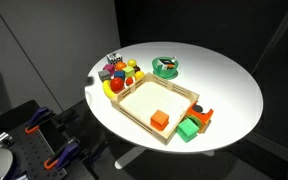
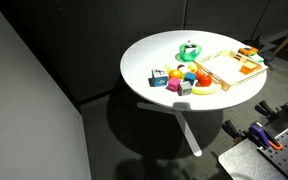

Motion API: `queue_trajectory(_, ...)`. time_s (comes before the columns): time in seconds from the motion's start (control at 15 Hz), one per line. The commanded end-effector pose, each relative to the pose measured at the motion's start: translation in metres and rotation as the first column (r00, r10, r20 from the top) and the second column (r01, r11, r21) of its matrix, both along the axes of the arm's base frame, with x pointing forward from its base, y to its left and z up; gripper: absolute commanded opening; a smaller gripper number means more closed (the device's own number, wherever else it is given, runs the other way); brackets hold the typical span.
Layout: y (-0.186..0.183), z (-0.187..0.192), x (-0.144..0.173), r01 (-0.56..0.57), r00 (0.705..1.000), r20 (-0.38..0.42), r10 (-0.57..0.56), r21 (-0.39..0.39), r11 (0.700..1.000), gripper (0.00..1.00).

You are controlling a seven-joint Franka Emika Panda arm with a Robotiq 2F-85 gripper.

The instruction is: Put the red ball in the box

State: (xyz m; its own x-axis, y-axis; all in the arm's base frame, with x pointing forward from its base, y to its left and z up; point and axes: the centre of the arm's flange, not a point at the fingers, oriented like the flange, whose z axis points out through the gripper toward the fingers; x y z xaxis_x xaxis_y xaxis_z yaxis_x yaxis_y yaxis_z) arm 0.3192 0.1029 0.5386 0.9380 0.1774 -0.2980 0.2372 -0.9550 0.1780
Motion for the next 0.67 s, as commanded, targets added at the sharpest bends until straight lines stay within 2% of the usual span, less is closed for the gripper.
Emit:
queue_trajectory(0.0, 0.0000, 0.0003, -0.0001, 0.000, 1.000, 0.001, 0.000, 0.000, 1.000, 1.00)
queue_trajectory(0.6, 0.0015, -0.0003, 0.0029, 0.001, 1.000, 0.002, -0.001, 0.005, 1.000, 1.00)
